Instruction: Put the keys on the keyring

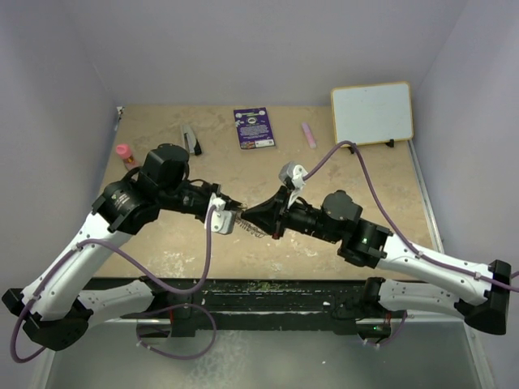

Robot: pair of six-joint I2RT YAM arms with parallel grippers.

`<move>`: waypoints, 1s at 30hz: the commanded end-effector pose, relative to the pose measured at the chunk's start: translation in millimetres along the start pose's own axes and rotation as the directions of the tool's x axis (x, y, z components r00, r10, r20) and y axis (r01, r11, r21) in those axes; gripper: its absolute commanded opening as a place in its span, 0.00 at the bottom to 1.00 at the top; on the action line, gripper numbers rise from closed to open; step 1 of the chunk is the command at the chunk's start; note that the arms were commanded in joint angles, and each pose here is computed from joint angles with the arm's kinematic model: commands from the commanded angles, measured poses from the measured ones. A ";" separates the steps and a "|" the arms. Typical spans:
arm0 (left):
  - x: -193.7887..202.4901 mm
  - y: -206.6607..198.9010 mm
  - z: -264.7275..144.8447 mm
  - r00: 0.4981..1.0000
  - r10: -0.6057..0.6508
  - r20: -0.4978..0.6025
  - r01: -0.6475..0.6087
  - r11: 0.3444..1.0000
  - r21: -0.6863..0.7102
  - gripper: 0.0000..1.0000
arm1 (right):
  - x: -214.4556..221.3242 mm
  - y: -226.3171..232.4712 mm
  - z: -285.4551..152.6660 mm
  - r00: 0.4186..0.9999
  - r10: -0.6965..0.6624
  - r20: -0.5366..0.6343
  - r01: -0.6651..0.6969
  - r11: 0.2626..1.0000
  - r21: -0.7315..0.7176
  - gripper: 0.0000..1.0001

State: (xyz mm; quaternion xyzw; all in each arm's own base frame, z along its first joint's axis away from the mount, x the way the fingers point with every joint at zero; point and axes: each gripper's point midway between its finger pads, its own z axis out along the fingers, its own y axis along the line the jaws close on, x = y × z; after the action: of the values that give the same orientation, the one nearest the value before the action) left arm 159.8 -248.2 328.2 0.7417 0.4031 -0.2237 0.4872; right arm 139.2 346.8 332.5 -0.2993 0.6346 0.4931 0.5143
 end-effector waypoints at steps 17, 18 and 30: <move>82.4 49.2 37.5 0.920 0.297 -0.255 -0.323 0.944 -0.066 0.03 | 59.7 -123.3 -116.2 0.973 0.227 0.050 -0.189 0.647 0.739 0.95; 88.8 50.2 43.8 0.916 0.307 -0.258 -0.334 0.940 -0.068 0.03 | 67.3 -134.6 -126.8 0.967 0.243 0.074 -0.204 0.568 0.797 0.99; 156.6 52.2 114.6 0.903 0.347 -0.251 -0.379 0.921 -0.091 0.03 | 109.2 -158.0 -135.4 0.942 0.319 0.106 -0.224 0.360 0.906 0.99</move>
State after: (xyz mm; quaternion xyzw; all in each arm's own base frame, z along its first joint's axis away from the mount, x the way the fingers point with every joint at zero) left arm 302.8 -287.0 179.4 0.8032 0.3694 -0.0028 0.4673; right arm 192.8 189.3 170.0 0.0696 0.8757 0.1353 0.4582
